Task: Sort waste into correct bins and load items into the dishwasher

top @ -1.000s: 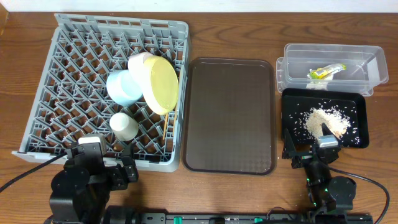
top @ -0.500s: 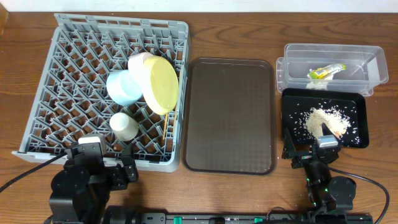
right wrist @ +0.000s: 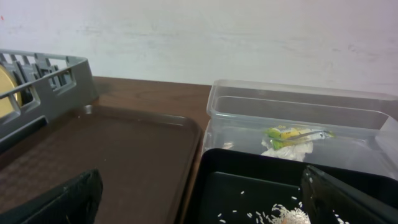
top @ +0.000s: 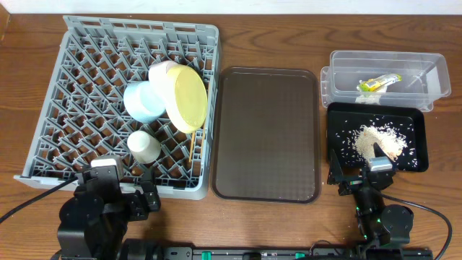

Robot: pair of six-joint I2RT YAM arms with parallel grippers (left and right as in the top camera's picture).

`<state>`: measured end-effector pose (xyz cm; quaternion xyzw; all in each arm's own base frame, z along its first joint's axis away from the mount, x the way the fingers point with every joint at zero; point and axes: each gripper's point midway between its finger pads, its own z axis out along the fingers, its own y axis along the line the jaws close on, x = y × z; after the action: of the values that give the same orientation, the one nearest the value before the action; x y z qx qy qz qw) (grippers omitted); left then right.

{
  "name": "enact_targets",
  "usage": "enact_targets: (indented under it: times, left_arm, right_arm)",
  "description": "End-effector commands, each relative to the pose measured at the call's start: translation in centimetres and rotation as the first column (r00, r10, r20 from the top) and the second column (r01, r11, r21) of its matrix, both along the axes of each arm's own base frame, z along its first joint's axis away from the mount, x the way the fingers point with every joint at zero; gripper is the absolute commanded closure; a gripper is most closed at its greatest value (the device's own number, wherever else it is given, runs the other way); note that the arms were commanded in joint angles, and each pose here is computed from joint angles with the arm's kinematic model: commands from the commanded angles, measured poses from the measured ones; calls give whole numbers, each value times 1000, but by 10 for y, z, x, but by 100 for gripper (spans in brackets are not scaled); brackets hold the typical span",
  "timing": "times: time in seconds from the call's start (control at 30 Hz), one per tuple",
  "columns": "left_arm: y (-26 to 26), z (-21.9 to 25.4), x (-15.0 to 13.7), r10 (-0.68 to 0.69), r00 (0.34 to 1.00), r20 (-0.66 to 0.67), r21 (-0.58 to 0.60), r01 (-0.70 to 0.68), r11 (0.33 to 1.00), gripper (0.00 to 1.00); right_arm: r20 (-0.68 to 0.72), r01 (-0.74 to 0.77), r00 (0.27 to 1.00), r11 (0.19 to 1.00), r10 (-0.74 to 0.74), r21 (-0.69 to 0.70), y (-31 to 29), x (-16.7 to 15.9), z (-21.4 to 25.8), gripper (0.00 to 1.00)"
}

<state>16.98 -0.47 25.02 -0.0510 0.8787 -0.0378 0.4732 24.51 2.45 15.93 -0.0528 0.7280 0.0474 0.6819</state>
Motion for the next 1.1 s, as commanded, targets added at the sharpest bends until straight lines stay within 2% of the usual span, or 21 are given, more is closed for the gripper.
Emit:
enact_targets:
  times: [0.0, 0.2, 0.37, 0.6, 0.83, 0.97, 1.07]
  left_arm:
    - [1, 0, -1, -4, 1000, 4, 16, 4, 1000, 5]
    - [1, -5, -5, -3, 1000, -11, 16, 4, 1000, 5]
    - [0, -34, 11, -6, 997, 77, 13, 5, 1000, 5]
    - [-3, -76, 52, 21, 955, 295, -49, -7, 999, 5]
    - [-4, -78, 76, 35, 848, 529, -71, 3, 997, 5]
    - [-4, -91, 76, 12, 868, 497, -30, 3, 1000, 4]
    - [-4, -113, 74, 8, 909, 416, -22, 1, 1000, 4]
  right_arm:
    - [4, 0, 1000, 1000, 0, -12, 1, 0, 0, 1]
    - [4, 0, 1000, 1000, 0, -12, 1, 0, 0, 1]
    - [4, 0, 1000, 1000, 0, -13, 1, 0, 0, 1]
    - [4, 0, 1000, 1000, 0, -13, 1, 0, 0, 1]
    - [4, 0, 1000, 1000, 0, -12, 1, 0, 0, 1]
    - [4, 0, 1000, 1000, 0, -13, 1, 0, 0, 1]
    - [4, 0, 1000, 1000, 0, -12, 1, 0, 0, 1]
